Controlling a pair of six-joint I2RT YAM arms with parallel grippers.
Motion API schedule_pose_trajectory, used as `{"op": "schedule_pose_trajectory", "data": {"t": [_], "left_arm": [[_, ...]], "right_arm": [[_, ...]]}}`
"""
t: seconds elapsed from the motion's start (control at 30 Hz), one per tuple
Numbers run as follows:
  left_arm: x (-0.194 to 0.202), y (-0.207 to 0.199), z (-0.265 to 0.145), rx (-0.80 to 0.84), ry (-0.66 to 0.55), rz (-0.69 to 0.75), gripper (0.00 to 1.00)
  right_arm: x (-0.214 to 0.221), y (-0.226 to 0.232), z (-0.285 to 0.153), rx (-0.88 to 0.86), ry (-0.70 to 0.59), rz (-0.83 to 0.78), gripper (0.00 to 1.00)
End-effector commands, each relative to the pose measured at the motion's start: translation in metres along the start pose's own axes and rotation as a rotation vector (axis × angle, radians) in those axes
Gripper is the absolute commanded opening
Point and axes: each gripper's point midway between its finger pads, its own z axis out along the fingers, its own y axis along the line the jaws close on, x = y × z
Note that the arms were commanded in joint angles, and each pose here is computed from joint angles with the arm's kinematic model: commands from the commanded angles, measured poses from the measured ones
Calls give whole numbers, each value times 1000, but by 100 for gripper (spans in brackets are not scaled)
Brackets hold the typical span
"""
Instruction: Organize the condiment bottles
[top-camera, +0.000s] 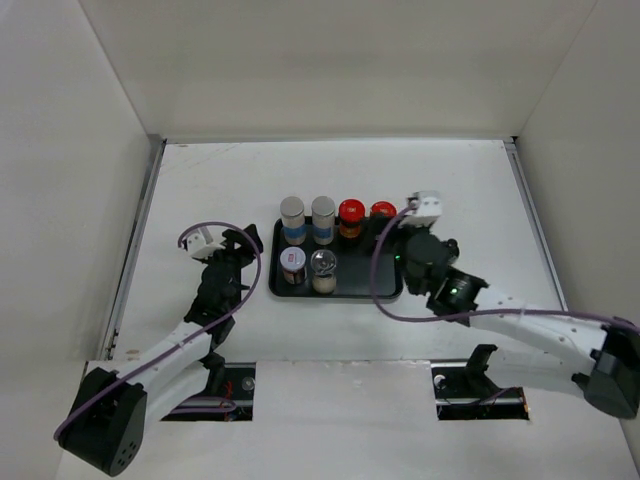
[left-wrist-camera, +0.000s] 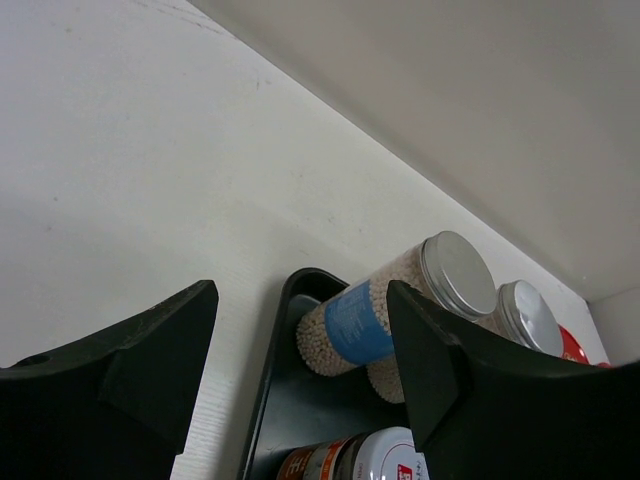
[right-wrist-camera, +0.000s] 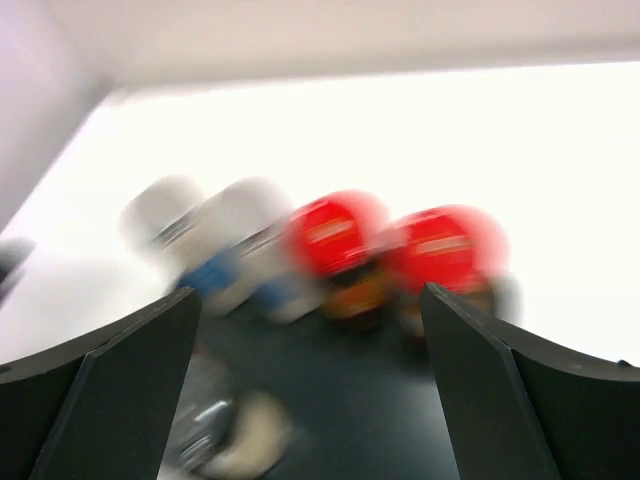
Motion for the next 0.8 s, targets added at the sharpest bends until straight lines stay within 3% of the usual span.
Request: {"op": "schedule_pose_trajectory", "data": {"t": [0.0, 0.2, 0.4, 0.57, 0.77], "left_arm": [[-11, -10, -4, 38, -38, -33, 68], [-11, -8, -3, 33, -36, -35, 68], [-5, -10, -2, 36, -18, -32, 68], [-6, -8, -2, 30, -20, -31, 68], [-6, -6, -2, 20, -25, -29, 69]], "right_arm": [[-13, -109, -19, 413, -61, -36, 99], [16, -190, -48, 670, 51, -64, 100], [67, -209, -41, 668, 197, 63, 100], [80, -208, -30, 620, 216, 122, 100], [98, -209, -24, 624, 261, 133, 83]]}}
